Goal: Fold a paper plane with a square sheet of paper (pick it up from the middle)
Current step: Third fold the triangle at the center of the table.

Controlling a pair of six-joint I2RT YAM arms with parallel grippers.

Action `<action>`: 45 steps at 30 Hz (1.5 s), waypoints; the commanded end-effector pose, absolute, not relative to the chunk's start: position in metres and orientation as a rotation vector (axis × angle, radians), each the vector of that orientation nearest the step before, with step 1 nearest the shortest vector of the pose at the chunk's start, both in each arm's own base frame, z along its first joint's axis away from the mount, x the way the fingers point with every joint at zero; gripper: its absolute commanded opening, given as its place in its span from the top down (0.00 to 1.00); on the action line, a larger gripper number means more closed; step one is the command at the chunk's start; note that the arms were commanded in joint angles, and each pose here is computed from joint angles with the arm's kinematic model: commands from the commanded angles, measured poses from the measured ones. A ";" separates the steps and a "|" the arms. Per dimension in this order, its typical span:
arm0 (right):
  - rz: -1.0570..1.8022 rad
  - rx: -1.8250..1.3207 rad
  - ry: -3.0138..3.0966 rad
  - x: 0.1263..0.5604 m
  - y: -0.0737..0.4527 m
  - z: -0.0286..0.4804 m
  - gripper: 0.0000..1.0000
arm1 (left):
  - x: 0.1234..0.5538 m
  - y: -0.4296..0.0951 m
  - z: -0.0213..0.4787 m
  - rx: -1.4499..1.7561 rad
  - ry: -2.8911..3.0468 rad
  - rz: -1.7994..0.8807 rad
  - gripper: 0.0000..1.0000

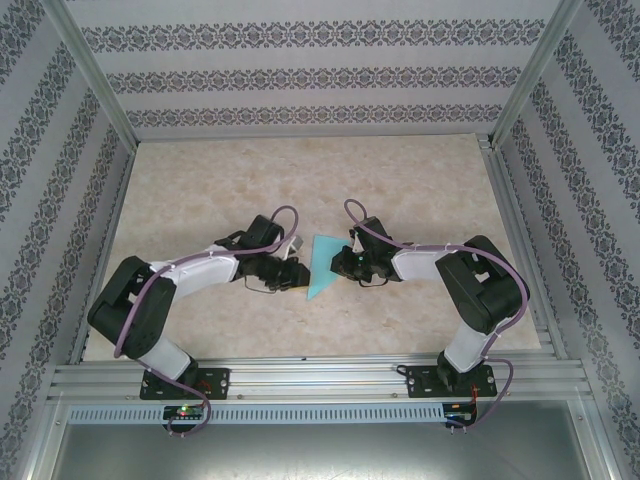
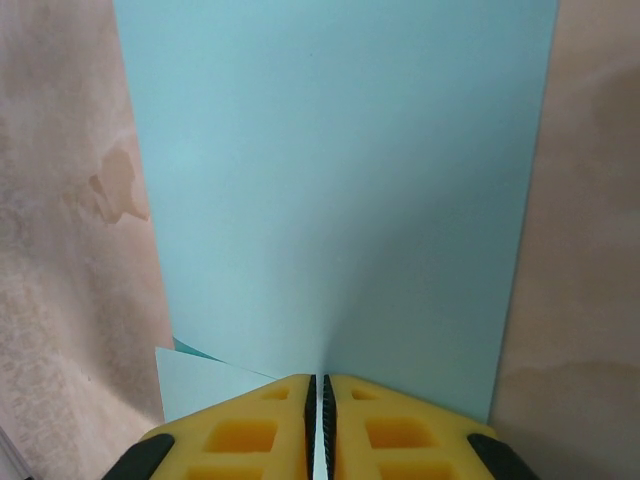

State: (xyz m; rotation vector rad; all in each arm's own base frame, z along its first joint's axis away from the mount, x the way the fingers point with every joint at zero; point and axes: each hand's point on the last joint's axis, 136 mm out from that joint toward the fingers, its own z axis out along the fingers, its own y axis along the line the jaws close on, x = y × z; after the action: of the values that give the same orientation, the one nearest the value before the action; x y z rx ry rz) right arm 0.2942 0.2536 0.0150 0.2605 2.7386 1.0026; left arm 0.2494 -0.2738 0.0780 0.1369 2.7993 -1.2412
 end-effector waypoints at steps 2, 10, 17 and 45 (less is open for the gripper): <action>0.869 0.321 2.834 0.282 0.238 -0.011 0.86 | 0.271 -0.292 0.078 0.148 2.766 -1.295 0.78; 0.893 0.297 2.809 0.290 0.244 0.003 0.85 | 0.260 -0.289 0.030 0.165 2.939 -1.238 0.81; 0.925 0.195 2.753 0.303 0.254 0.036 0.83 | 0.246 -0.261 -0.003 0.148 3.068 -1.007 0.82; 1.038 0.206 2.766 0.253 0.288 0.009 0.96 | 0.248 -0.257 -0.011 0.122 3.080 -0.947 0.87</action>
State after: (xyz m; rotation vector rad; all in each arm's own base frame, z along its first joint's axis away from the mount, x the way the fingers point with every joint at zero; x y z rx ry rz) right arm 0.2545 0.2930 0.0221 0.1697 2.7518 1.0833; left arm 0.2602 -0.2794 0.0167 0.1658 2.9600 -1.1475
